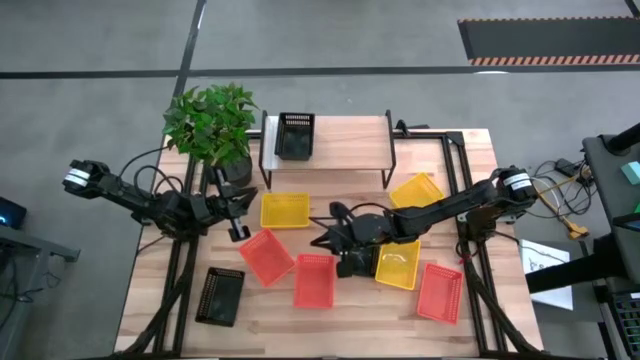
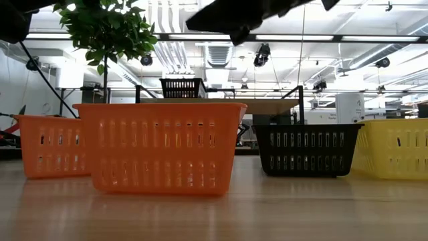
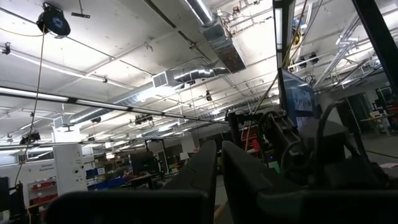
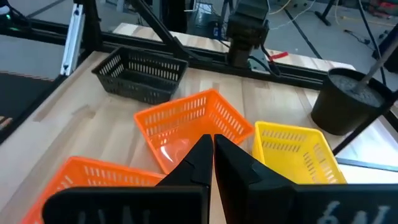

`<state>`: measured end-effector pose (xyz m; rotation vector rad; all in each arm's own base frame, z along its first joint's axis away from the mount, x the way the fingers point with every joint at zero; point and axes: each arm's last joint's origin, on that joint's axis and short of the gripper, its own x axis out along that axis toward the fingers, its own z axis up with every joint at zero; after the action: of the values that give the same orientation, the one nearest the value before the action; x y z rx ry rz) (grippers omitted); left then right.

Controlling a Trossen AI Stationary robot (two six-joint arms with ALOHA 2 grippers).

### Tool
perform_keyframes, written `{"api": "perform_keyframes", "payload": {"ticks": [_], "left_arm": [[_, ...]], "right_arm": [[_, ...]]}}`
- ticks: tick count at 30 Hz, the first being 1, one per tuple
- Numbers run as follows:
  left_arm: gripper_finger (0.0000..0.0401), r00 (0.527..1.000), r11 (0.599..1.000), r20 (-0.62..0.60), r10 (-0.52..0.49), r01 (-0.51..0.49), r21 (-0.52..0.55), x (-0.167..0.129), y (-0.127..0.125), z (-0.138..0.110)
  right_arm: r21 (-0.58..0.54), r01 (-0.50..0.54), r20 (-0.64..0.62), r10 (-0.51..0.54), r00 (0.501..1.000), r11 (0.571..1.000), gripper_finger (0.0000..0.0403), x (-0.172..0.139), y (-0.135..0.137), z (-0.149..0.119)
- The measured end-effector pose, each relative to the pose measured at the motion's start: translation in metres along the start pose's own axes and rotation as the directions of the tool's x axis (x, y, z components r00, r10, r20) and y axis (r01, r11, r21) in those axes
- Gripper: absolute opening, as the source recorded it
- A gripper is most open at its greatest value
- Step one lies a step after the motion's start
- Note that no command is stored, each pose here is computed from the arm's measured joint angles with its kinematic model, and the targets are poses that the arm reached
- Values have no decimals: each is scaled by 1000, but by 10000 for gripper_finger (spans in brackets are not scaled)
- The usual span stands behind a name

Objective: Stack baskets on shelf by color
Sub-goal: Put the top right yellow bin on the shelf

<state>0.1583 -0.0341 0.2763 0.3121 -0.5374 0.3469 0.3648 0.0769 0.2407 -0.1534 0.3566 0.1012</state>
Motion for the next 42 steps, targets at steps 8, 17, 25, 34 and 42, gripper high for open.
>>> {"api": "perform_keyframes", "payload": {"ticks": [8, 17, 25, 34, 42], "left_arm": [[10, 1000, 1000, 0, 0, 0, -1, 0, 0, 0], [10, 1000, 1000, -1, -1, 1, -3, 0, 0, 0], [10, 1000, 1000, -3, -2, 2, 2, 0, -1, -1], [10, 1000, 1000, -3, -1, 1, 2, 1, -1, 0], [10, 1000, 1000, -4, -3, 3, 4, 1, -1, -1]], "right_arm": [[-12, 29, -24, -30, 999, 999, 9, -9, -3, -13], [-5, 33, 5, -33, 999, 999, 9, -40, -6, -24], [76, 39, 82, -45, 996, 996, 9, -56, -7, -44], [92, 37, 52, -42, 998, 995, 9, -55, -6, -55], [80, 45, 51, -49, 997, 996, 9, -55, -6, -55]]}}
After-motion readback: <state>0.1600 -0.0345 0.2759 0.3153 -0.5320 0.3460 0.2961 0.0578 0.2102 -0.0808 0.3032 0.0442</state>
